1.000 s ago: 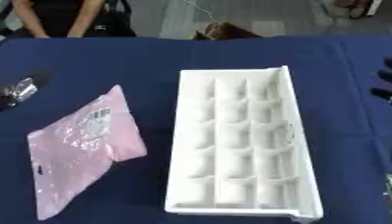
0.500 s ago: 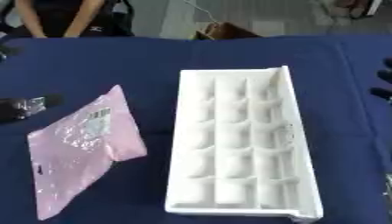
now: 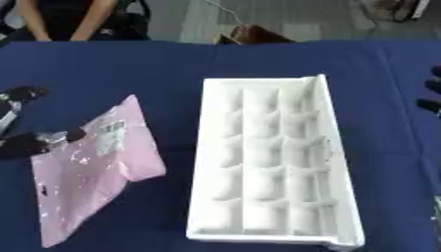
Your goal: Pick up objects on the table and place them in the box.
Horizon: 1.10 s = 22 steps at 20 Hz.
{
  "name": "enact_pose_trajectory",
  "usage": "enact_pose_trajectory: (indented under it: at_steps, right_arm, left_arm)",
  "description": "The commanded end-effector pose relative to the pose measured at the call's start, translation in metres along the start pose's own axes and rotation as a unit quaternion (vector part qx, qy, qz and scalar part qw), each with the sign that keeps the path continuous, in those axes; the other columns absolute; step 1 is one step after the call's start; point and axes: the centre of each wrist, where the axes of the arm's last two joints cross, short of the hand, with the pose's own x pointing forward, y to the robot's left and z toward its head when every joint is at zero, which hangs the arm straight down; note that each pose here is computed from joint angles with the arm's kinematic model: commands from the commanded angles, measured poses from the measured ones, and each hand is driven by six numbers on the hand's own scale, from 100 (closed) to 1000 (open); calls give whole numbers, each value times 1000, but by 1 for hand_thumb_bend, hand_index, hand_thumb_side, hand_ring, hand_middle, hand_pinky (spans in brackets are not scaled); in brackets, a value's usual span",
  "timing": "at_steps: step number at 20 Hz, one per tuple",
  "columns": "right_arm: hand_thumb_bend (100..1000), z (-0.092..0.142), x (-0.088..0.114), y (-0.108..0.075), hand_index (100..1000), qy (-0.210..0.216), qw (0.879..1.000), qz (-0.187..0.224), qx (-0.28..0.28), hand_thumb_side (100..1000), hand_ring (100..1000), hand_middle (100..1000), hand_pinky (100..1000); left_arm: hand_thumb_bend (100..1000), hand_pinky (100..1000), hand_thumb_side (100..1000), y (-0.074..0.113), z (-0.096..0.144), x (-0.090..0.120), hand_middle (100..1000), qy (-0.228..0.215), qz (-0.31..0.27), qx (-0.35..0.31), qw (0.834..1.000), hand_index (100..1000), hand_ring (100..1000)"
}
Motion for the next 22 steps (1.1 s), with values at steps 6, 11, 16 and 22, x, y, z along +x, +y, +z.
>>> enact_pose_trajectory:
  at_steps: [6, 11, 16, 22]
  right_arm:
    - [100, -2, 8, -2, 937, -17, 1000, -1, -1, 906, 845, 834, 750]
    - [100, -2, 8, -2, 937, -17, 1000, -2, 0, 912, 845, 834, 750]
    - [100, -2, 9, -1, 937, -17, 1000, -3, 0, 912, 844, 834, 750]
    - [100, -2, 9, -1, 938, -18, 1000, -3, 1, 913, 845, 834, 750]
  left_arm:
    - [955, 770, 902, 3, -4, 9, 841, -35, 36, 20, 999, 936, 835]
    - [883, 779, 917, -1, -6, 19, 847, -81, 60, 16, 995, 937, 843]
    - [886, 784, 887, -5, -4, 25, 847, -116, 54, -10, 992, 931, 846]
    - [897, 788, 871, -5, -2, 27, 846, -132, 43, -33, 990, 922, 849]
